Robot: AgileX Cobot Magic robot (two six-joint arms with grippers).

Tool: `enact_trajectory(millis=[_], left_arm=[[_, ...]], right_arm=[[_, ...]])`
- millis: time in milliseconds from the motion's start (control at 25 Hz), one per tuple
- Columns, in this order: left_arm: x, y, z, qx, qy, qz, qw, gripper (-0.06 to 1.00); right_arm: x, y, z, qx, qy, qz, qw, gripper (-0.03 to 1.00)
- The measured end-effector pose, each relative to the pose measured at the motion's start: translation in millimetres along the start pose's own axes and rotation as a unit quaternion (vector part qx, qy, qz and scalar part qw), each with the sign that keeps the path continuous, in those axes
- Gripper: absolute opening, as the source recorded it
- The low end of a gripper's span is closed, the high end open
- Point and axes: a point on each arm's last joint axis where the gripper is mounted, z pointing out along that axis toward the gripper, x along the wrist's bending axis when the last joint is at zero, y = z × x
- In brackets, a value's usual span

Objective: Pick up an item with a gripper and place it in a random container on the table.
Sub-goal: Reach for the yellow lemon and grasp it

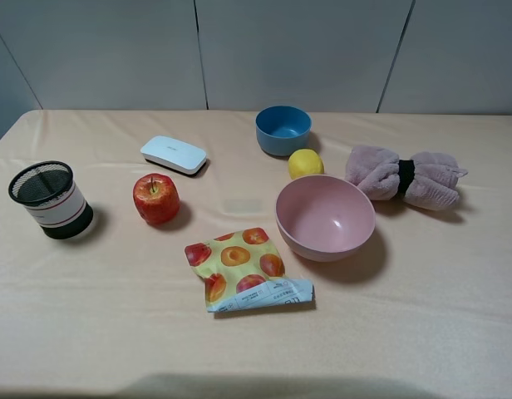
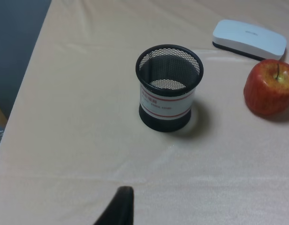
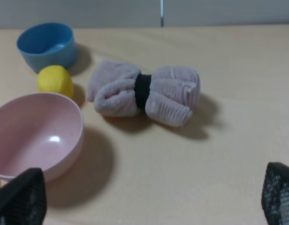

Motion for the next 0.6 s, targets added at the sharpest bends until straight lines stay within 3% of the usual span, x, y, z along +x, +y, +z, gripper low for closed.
enact_trajectory(millis=[360, 600], left_arm=[[0, 0, 0, 0.0, 0.0, 0.0, 1.0, 1.0], [0, 0, 0, 0.0, 0.0, 0.0, 1.0, 1.0]], right_arm=[[1, 52, 31, 0.089, 0.001, 0.013, 0.996, 0.69], [2, 88, 61, 0.145, 0.011, -0.011, 0.989, 0.69]])
